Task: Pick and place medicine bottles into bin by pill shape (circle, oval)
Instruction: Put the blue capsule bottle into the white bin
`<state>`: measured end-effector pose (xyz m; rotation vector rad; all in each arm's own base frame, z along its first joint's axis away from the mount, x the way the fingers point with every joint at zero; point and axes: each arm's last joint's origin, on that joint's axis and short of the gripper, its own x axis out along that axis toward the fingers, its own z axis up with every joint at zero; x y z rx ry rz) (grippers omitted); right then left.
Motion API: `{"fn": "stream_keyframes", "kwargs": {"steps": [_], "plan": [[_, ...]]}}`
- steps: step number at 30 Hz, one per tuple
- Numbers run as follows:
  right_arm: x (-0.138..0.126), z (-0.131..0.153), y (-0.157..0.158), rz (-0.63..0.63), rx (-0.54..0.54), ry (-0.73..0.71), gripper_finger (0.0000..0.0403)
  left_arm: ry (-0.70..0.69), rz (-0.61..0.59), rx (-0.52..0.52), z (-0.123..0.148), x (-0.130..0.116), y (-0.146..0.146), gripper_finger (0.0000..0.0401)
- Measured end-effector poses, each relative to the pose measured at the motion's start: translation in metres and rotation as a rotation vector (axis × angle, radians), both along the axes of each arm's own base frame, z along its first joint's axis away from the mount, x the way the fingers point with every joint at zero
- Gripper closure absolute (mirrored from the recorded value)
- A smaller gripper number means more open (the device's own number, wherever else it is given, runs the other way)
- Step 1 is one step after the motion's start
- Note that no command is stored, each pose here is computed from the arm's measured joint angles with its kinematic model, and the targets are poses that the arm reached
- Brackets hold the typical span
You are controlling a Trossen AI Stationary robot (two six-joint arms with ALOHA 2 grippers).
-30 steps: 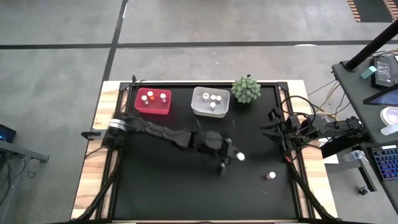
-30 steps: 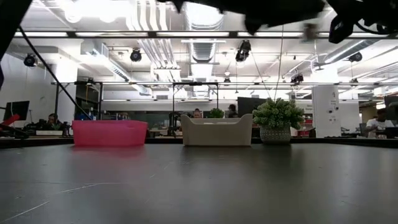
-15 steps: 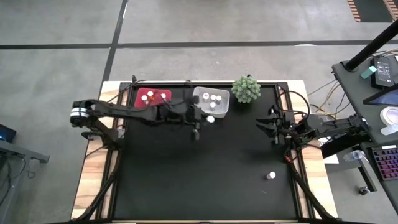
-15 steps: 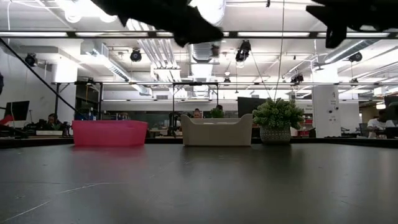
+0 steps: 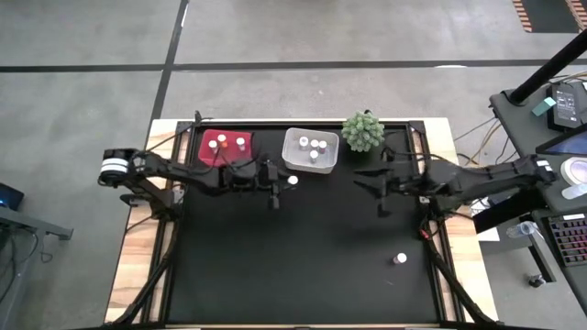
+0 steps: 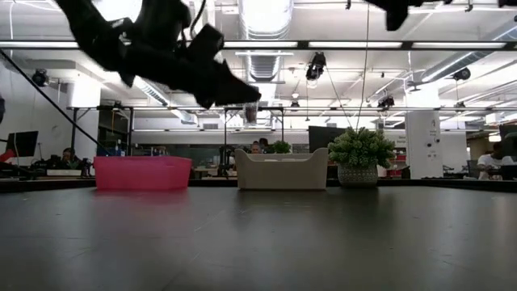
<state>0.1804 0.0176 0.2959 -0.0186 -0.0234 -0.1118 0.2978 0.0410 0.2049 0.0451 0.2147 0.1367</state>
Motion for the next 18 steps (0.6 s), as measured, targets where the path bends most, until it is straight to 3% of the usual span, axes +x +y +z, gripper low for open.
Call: {"fn": "stream_keyframes", "kwargs": {"steps": [8, 18], "plan": [[0.021, 0.019, 0.001, -0.06, -0.061, 0.109, 0.032, -0.046, 0.105, -0.001, -0.047, 0.002, 0.004, 0.0317], [0.029, 0.019, -0.014, -0.139, -0.072, 0.19, 0.0347, -0.077, 0.117, -0.042, -0.087, 0.021, 0.007, 0.0317]]}}
